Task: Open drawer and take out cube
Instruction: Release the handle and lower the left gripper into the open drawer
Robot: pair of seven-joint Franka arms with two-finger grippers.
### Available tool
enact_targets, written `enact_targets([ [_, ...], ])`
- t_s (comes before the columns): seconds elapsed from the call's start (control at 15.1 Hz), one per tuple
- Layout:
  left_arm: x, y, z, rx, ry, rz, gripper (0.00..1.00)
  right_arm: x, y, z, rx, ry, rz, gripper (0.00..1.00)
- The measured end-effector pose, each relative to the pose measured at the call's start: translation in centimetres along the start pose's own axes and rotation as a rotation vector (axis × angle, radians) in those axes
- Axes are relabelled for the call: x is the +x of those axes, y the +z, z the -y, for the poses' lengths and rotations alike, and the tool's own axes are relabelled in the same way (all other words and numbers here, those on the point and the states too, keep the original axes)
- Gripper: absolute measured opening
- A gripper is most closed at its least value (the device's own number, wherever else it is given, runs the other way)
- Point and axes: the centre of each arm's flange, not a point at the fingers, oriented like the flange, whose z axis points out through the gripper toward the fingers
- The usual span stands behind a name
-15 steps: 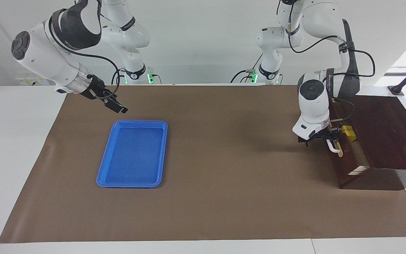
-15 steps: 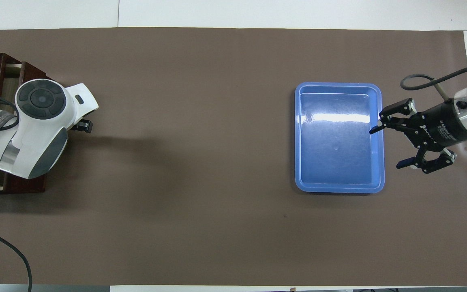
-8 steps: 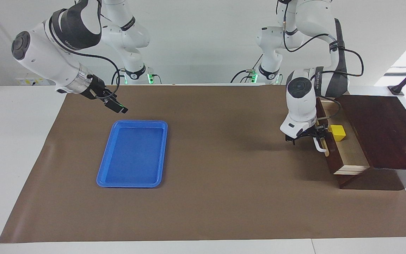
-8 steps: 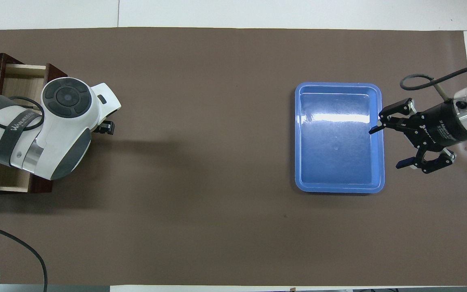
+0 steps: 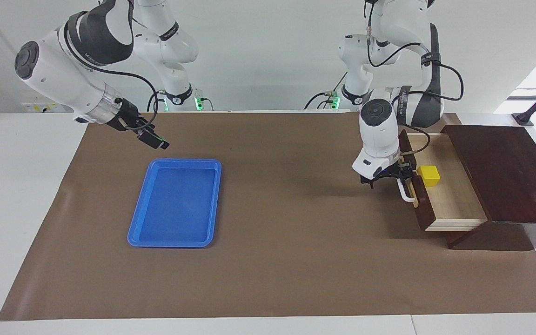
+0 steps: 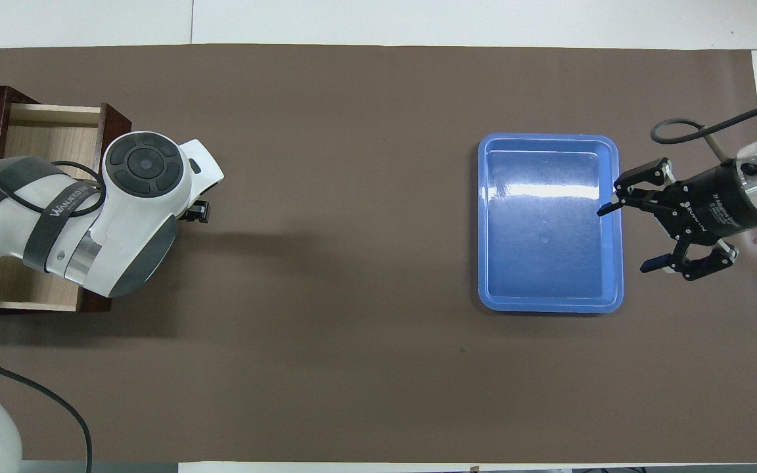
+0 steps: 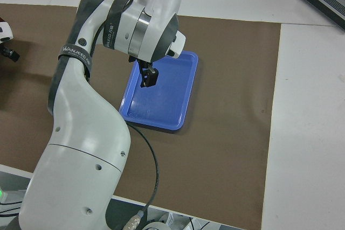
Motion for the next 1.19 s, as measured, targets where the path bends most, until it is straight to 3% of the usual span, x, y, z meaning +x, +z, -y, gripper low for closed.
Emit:
enact_targets([
  [0.26,0.1,-0.5,0.3,-0.001,-0.003,0.007,1.0,0.0,0.0,0.0,0.0,0.0,0.0,1.0],
  [0.79,0.7,-6.2,2.2,-0.002,0.007,0.034,1.0,0.0,0.0,0.0,0.0,0.007,0.0,1.0],
  [1.19,-1.3,-13.4,12.4,-0.17,-0.241,-0.002,1.0,0.0,0.1,0.0,0.0,0.007,0.0,1.0],
])
